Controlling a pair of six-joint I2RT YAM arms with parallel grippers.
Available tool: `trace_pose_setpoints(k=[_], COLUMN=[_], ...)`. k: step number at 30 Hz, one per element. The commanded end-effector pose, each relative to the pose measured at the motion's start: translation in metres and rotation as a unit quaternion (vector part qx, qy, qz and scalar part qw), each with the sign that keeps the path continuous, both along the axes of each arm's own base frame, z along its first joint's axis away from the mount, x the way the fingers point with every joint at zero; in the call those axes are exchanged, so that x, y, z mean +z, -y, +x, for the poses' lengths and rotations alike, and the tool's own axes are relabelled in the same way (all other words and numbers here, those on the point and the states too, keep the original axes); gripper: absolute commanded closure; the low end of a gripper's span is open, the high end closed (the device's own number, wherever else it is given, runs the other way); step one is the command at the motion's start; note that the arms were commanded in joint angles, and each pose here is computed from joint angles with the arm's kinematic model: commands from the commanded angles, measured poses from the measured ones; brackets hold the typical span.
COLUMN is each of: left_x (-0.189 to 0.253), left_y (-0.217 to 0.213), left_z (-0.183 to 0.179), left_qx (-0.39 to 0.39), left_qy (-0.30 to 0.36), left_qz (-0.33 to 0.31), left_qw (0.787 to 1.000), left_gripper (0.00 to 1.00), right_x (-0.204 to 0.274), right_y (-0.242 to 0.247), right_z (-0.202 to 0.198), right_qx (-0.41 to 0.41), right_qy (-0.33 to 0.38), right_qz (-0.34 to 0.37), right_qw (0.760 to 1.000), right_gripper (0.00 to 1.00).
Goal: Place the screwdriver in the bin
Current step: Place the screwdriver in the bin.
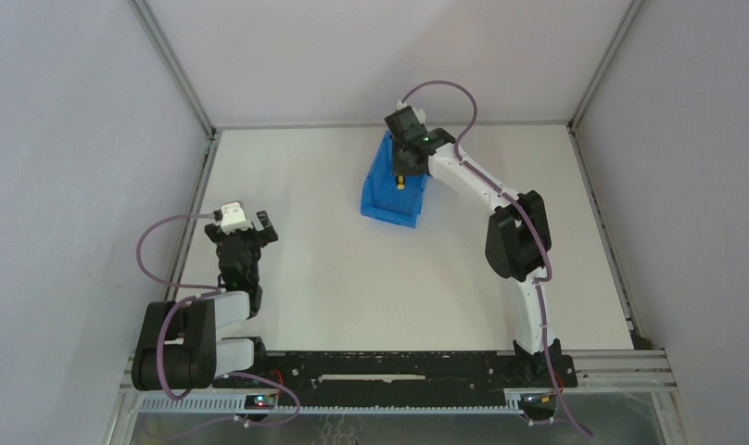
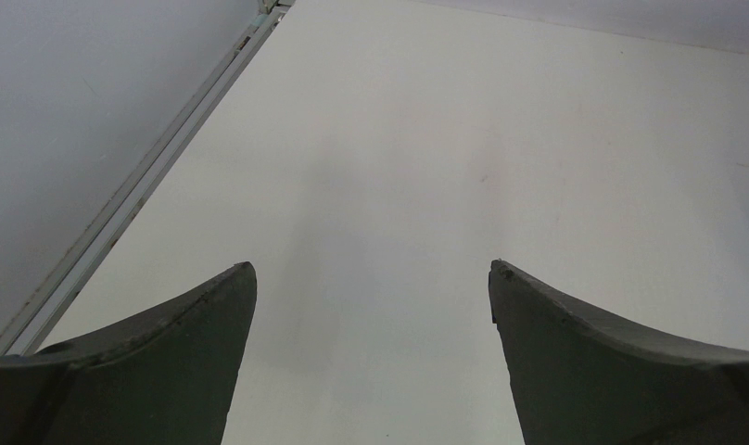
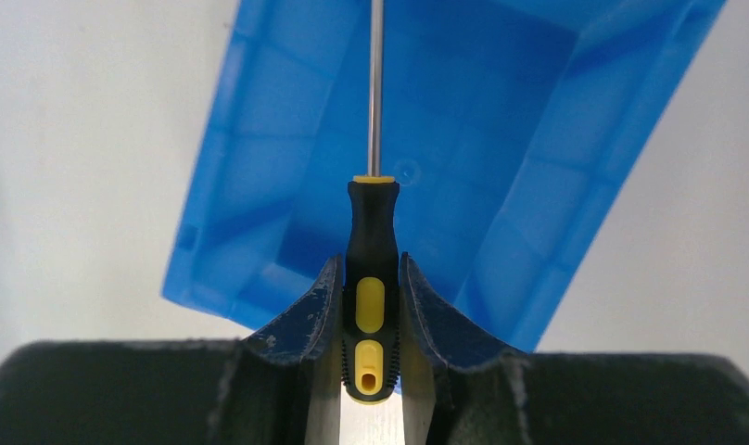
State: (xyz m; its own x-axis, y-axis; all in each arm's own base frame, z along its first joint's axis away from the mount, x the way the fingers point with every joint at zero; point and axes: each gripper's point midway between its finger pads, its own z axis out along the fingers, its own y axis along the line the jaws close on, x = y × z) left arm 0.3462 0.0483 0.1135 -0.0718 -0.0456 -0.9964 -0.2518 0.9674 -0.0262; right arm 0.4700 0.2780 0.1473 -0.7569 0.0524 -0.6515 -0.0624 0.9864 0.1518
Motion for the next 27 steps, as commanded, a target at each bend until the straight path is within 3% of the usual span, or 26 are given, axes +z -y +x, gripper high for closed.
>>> trace_pose_setpoints(k=[1,11,21,27], left_x=[0.022,0.021,0.021,0.022], left_y=[-0.005,-0.005,-0.005,-0.005], left_z=[0.007,0.007,0.007,0.007], left_qx=[0.009,0.008,0.008,0.008], left_qy=[0.031,0.031,0.031,0.031], left_qz=[0.011,0.011,0.011,0.011], left_qw=[0.999,0.999,0.999,0.999], left_gripper=[0.0,0.0,0.0,0.0], right_x=[-0.011,-0.067,-0.084,-0.064], right_y=[-0.019,-0.023,-0.023,-0.025], right_z=[0.005,0.006,0.007,0.009], right_qx=[-0.003,-0.002,-0.003,-0.001], right_qy=[0.017,-0.018,-0.026,-0.009], right_qz=[0.029,0.01,0.0,-0.001], right_qw=[0.999,1.0,1.0,1.0], right_gripper=[0.86,0.81,0.56,0.51])
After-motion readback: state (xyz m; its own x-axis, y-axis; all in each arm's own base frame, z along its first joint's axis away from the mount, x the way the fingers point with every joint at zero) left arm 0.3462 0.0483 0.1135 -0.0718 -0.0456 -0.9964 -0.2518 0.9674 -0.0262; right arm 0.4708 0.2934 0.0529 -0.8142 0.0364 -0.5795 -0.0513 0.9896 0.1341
